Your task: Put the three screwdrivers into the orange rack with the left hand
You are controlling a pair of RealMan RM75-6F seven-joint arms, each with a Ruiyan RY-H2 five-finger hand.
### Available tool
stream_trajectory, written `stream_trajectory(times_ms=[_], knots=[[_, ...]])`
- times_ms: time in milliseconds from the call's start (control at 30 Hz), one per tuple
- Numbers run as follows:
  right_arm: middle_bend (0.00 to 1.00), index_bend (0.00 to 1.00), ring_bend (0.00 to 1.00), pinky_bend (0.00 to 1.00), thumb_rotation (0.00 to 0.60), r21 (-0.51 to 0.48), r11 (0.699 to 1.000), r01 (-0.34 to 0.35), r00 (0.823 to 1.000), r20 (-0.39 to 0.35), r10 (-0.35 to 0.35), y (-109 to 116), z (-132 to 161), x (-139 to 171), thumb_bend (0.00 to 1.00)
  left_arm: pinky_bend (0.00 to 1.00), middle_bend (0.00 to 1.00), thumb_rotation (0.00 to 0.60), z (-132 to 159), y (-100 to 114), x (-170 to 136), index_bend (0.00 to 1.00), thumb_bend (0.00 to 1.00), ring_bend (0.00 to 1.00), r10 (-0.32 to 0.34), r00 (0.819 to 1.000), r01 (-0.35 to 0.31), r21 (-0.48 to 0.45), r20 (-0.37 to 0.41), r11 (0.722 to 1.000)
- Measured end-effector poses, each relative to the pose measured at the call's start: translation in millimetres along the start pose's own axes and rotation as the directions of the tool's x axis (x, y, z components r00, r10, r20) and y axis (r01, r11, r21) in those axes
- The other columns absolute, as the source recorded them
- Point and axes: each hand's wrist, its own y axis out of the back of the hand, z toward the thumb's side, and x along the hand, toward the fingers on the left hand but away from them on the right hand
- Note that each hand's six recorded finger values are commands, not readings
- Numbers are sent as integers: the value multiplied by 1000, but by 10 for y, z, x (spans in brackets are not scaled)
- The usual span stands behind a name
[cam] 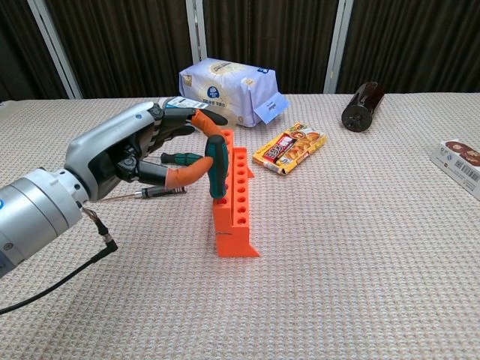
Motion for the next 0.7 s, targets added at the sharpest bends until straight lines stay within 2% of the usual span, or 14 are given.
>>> stream_trajectory(times_ms=[200,267,333,433,500,700], knots=[[0,20,0,23,600,2,1000,-3,1000,2,3,0,-6,-3,0,0,134,588,-47,-35,-13,413,460,0,-4,1000,4,10,-18,1000],[0,20,0,22,600,1,1000,-4,1000,3,4,-4,-5,-5,0,0,102,585,-57,-38,-11,368,441,0,-5,1000,5,14,-21,1000],[0,20,0,23,600,1,1000,-5,1000,3,5,-8,-5,-7,0,0,35,570,-58,-42,-9,238,397,0,-10,1000,10,14,-22,1000],[0,20,0,23,600,0,1000,-6,1000,3,6,-11,-3,-9,0,0,0,555,-42,-35,-5,76,352,0,-14,1000,14,15,-16,1000],[0,20,0,22,600,0,1000,-6,1000,4,6,-10,-5,-7,0,0,0,545,-31,-29,-4,18,343,0,-12,1000,13,15,-11,1000],[0,20,0,22,600,0,1000,-4,1000,4,4,-5,-9,-5,0,0,0,528,7,17,-23,6,337,0,3,1000,-3,12,7,1000]])
